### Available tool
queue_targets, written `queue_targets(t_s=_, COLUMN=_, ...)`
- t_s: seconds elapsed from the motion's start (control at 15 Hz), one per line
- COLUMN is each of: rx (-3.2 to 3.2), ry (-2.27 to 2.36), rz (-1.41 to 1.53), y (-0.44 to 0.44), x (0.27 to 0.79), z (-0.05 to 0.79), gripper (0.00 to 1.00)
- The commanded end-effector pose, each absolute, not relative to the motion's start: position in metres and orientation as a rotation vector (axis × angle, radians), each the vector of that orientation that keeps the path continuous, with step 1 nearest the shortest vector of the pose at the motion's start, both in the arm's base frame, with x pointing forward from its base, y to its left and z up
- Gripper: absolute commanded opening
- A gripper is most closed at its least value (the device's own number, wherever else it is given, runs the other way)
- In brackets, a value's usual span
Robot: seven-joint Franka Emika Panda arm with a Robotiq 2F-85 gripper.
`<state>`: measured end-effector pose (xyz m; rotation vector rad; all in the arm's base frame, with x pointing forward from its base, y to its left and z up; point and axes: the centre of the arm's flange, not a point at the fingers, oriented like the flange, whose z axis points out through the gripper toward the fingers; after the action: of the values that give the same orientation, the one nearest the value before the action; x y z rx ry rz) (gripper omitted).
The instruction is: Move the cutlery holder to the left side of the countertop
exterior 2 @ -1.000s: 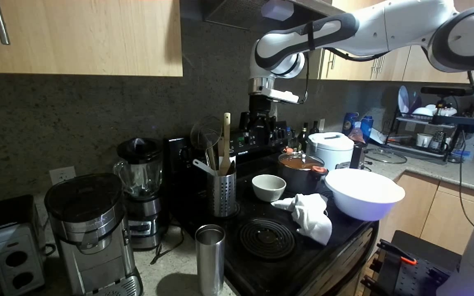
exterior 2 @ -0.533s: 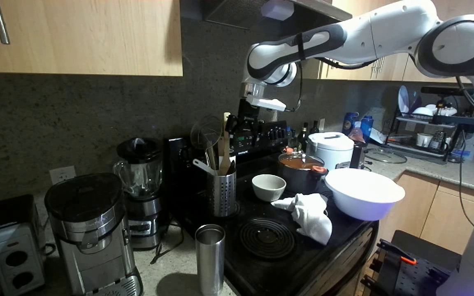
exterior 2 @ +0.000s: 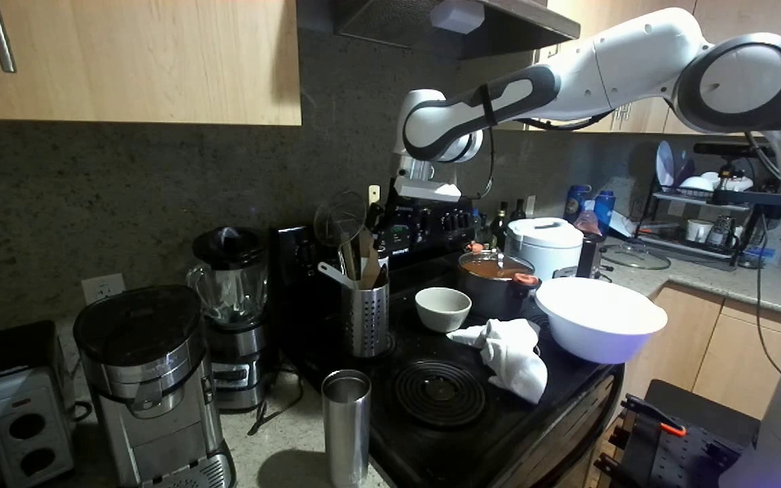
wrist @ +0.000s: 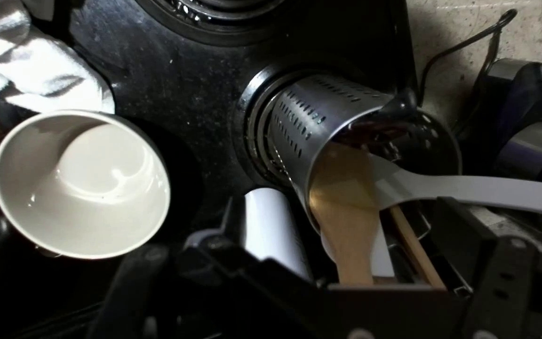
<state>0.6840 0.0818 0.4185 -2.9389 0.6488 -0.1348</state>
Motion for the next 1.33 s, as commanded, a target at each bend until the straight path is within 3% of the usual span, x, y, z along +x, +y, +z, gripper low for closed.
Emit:
queue_targets(t_s=0.0, rx=-2.962, ry=0.739, rz=-0.166, y=0.078, x=0.67, z=0.401, gripper=1.0)
queue_targets(t_s=0.6, rx=-2.95, ry=0.833, rz=-0.1, y=0.073, x=0.647, z=0.349, gripper=1.0)
queue_targets(t_s=1.27, rx=-2.913, ry=0.924, rz=-0.184, y=0.077, x=0.667, z=0.356, gripper=1.0)
